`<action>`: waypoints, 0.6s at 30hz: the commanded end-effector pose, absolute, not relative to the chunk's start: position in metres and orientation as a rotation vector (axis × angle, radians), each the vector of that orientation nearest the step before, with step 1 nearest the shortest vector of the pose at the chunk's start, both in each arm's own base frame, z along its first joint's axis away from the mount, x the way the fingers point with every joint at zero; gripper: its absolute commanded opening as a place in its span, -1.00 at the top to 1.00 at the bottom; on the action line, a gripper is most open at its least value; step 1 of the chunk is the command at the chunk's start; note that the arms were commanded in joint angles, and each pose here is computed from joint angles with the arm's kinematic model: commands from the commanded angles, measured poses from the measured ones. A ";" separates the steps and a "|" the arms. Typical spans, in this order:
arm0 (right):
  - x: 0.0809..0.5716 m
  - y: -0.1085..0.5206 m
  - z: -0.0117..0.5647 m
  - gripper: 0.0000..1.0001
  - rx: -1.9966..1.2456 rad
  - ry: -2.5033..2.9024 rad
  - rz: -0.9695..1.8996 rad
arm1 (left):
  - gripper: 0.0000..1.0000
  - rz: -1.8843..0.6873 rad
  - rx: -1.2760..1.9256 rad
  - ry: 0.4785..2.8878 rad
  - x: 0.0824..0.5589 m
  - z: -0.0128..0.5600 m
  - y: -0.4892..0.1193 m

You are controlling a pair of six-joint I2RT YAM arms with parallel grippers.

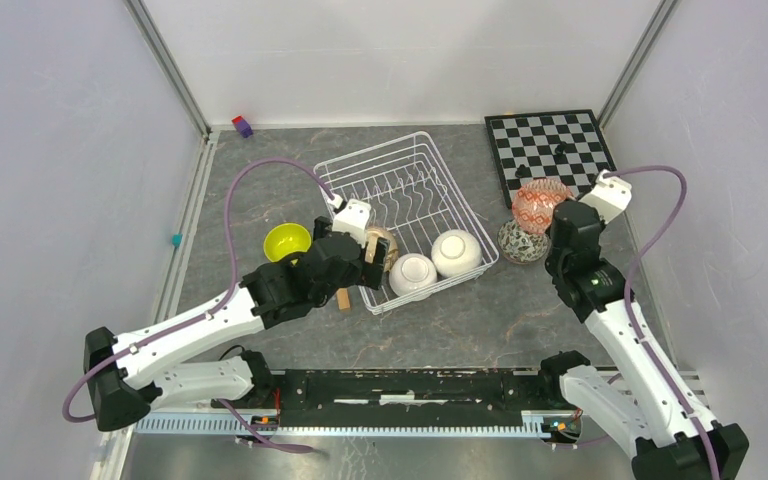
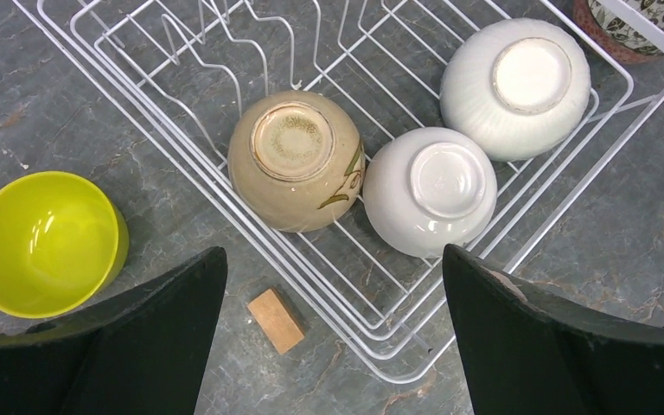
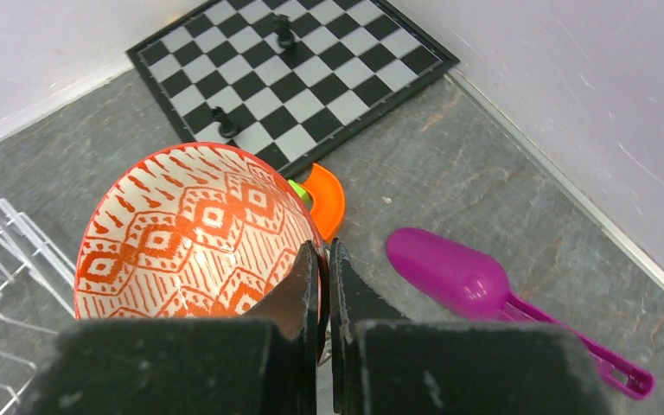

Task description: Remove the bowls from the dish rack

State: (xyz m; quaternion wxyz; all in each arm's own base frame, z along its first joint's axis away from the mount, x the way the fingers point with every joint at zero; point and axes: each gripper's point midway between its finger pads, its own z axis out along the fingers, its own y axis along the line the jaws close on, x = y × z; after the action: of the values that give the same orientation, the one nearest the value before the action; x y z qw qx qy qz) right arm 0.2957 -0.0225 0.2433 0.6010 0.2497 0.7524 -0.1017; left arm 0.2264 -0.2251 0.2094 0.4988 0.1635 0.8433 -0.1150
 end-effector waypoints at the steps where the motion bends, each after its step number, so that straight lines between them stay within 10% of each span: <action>1: 0.290 -0.039 0.244 1.00 0.742 1.650 -0.211 | -1.00 -0.349 0.289 2.024 0.232 0.217 -0.233; 18: 0.286 -0.047 0.196 1.00 0.878 1.594 -0.176 | -1.00 -0.484 0.358 2.075 0.221 0.207 -0.262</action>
State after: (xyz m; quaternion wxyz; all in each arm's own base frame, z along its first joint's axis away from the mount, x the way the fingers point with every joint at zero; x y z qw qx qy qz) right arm 0.2822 -0.0403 0.1876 0.5783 0.3363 0.7375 -0.0927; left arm 0.2207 -0.2505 0.1938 0.4643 0.1793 0.8533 -0.1556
